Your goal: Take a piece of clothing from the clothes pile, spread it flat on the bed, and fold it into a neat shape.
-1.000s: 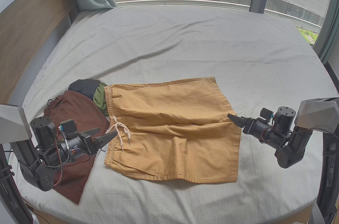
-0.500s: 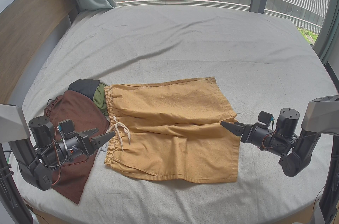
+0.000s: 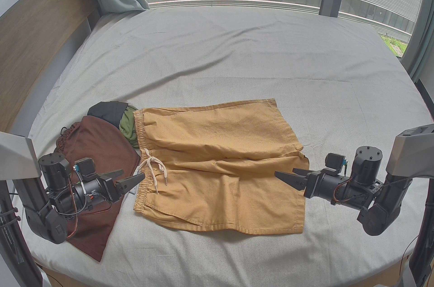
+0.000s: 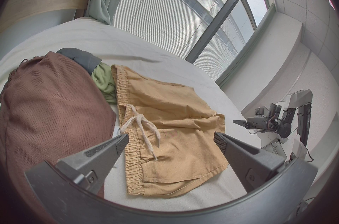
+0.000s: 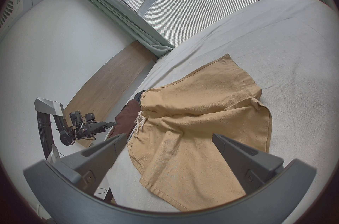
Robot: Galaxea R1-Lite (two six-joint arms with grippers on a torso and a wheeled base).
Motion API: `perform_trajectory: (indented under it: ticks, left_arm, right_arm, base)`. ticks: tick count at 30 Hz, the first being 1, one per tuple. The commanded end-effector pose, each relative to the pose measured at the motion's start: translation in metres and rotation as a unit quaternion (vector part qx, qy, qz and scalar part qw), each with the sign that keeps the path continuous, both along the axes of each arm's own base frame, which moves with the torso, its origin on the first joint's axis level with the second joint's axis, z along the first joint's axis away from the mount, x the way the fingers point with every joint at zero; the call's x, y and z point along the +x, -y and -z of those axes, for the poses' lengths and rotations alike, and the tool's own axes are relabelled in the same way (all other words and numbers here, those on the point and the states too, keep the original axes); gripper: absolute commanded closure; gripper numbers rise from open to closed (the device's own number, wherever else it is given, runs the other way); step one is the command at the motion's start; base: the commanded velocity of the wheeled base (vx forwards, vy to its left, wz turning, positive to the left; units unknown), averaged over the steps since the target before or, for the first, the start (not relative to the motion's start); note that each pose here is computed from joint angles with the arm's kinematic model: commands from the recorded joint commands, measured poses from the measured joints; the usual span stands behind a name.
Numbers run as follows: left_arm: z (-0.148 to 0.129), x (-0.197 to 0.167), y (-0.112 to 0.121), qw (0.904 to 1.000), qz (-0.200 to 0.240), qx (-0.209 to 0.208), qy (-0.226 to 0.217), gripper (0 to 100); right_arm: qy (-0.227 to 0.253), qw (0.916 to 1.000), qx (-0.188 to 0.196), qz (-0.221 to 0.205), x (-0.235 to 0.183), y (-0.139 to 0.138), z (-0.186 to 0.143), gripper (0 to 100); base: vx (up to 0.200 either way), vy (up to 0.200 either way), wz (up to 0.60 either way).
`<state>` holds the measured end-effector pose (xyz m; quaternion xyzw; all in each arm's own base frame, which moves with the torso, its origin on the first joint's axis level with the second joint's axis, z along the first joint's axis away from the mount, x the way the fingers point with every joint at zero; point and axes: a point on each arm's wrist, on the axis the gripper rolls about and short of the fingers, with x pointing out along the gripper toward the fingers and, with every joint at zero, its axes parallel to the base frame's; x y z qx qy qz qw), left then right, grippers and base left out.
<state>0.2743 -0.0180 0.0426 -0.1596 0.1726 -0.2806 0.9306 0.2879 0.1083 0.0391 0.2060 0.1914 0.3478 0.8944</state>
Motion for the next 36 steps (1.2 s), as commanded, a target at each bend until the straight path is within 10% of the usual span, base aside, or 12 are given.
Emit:
perform_trajectory:
  ticks: [1,36]
  left_arm:
    - [0.017,0.003,-0.005,0.9995,-0.006,0.000,-0.030,0]
    - [0.089,0.006,0.000,0.9896,0.002,0.010,-0.143,0]
  right_arm:
    - [-0.002,1.0000,0.000,-0.001,-0.002,0.000,0.000,0]
    - [-0.007,1.0000,-0.002,-0.001,-0.001,0.000,0.003,0]
  base:
    - [0.000,0.000,0.00]
    - [0.000,0.000,0.00]
